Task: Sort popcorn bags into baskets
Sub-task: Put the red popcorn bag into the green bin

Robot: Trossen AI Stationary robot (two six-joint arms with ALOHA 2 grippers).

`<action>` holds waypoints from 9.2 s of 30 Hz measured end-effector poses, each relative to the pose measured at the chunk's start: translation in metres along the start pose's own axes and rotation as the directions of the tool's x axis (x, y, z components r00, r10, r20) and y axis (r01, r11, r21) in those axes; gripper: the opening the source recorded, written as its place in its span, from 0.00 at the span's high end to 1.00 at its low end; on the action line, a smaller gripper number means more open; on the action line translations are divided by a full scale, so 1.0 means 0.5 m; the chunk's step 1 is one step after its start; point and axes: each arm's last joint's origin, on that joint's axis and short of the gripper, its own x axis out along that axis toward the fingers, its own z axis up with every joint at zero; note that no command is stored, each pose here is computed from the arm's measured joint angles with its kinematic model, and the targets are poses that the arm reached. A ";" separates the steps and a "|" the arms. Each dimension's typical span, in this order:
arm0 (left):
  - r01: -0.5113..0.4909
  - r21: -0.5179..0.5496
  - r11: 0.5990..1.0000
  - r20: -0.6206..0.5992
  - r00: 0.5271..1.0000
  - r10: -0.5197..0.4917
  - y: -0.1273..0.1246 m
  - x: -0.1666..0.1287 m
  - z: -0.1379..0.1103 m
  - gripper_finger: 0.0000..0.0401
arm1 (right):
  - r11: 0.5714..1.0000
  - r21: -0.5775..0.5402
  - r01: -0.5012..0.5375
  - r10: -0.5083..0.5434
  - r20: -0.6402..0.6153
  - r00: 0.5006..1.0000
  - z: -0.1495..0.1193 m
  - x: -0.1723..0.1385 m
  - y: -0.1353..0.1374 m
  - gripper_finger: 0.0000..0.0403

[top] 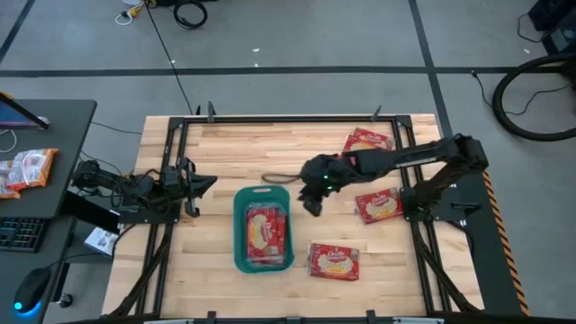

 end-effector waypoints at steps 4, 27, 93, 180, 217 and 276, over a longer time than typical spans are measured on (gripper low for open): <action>0.000 0.001 1.000 0.000 1.000 0.000 0.000 0.000 0.000 0.98 | 0.962 -0.138 0.235 -0.250 -0.104 0.963 -0.030 -0.020 -0.033 0.70; -0.003 0.017 1.000 -0.006 1.000 0.004 0.000 0.000 -0.001 0.98 | 0.941 -0.205 0.270 -0.339 -0.530 0.778 -0.025 0.056 -0.357 0.60; -0.019 0.035 0.999 -0.020 1.000 0.019 0.001 0.000 -0.004 0.98 | 0.907 0.270 -0.324 0.273 0.210 0.939 0.004 0.196 0.110 0.93; -0.021 0.067 0.998 -0.018 1.000 0.022 0.001 0.000 -0.004 0.98 | 0.789 -0.577 0.210 -0.503 -0.410 0.761 -0.422 0.181 0.353 0.97; -0.021 0.056 0.998 -0.017 1.000 0.022 0.001 0.000 -0.004 0.98 | -0.026 -0.965 0.262 -0.331 0.256 0.908 -0.075 0.065 0.364 0.99; -0.027 -0.078 0.997 -0.069 0.997 0.022 0.001 -0.001 -0.016 0.98 | 0.793 -0.251 0.555 -0.603 -0.452 0.657 0.025 0.022 -0.321 0.67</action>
